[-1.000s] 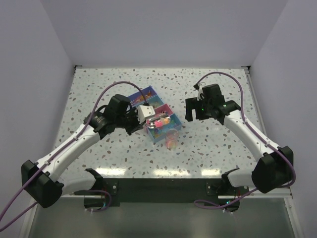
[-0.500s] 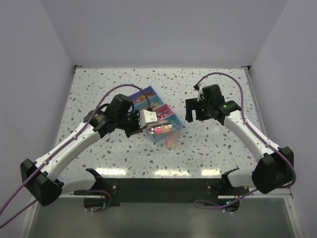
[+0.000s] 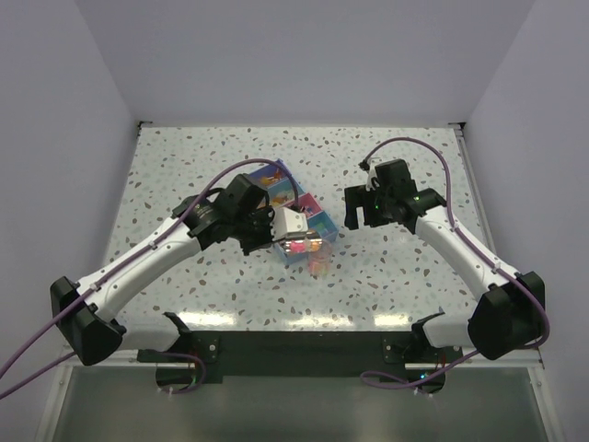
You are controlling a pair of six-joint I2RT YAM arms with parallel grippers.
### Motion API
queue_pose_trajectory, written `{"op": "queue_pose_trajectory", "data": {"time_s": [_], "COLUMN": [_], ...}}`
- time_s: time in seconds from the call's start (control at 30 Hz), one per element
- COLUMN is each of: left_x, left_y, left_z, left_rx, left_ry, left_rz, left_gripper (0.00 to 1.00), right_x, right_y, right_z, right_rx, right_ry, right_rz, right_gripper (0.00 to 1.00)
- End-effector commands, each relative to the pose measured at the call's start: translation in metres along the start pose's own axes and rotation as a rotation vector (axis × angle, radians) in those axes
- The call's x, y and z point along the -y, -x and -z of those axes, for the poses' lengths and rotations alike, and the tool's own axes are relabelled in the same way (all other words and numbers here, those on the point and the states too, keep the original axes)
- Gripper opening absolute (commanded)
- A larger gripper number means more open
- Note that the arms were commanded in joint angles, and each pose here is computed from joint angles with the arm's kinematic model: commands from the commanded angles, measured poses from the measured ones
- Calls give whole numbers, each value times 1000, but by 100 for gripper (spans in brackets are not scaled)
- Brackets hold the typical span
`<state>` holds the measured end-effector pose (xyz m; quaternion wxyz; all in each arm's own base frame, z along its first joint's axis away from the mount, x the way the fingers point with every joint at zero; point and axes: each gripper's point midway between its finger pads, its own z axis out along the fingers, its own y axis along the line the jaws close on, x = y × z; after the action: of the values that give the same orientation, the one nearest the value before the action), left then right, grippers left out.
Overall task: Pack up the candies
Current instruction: Place the fake candies in the packing bottle.
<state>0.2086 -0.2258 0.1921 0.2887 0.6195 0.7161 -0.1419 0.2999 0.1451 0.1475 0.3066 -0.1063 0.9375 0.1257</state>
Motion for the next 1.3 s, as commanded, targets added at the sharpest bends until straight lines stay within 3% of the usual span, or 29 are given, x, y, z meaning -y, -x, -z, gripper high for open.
{"op": "queue_pose_trajectory", "data": {"time_s": [0.0, 0.47, 1.27], "left_x": [-11, -7, -7], "left_y": [13, 13, 27], "left_z": [14, 12, 13], "left_rx": [-5, -160, -235], "left_ry": [55, 95, 150], "left_rz": [-36, -92, -189], "left_gripper": [0, 0, 0], "right_x": [-1, -1, -3], "right_y": [3, -1, -1], "right_z": [2, -4, -10], "right_rx": [21, 10, 0], "right_ry": [8, 16, 31], "right_rz": [7, 11, 11], "right_gripper": [89, 89, 89]}}
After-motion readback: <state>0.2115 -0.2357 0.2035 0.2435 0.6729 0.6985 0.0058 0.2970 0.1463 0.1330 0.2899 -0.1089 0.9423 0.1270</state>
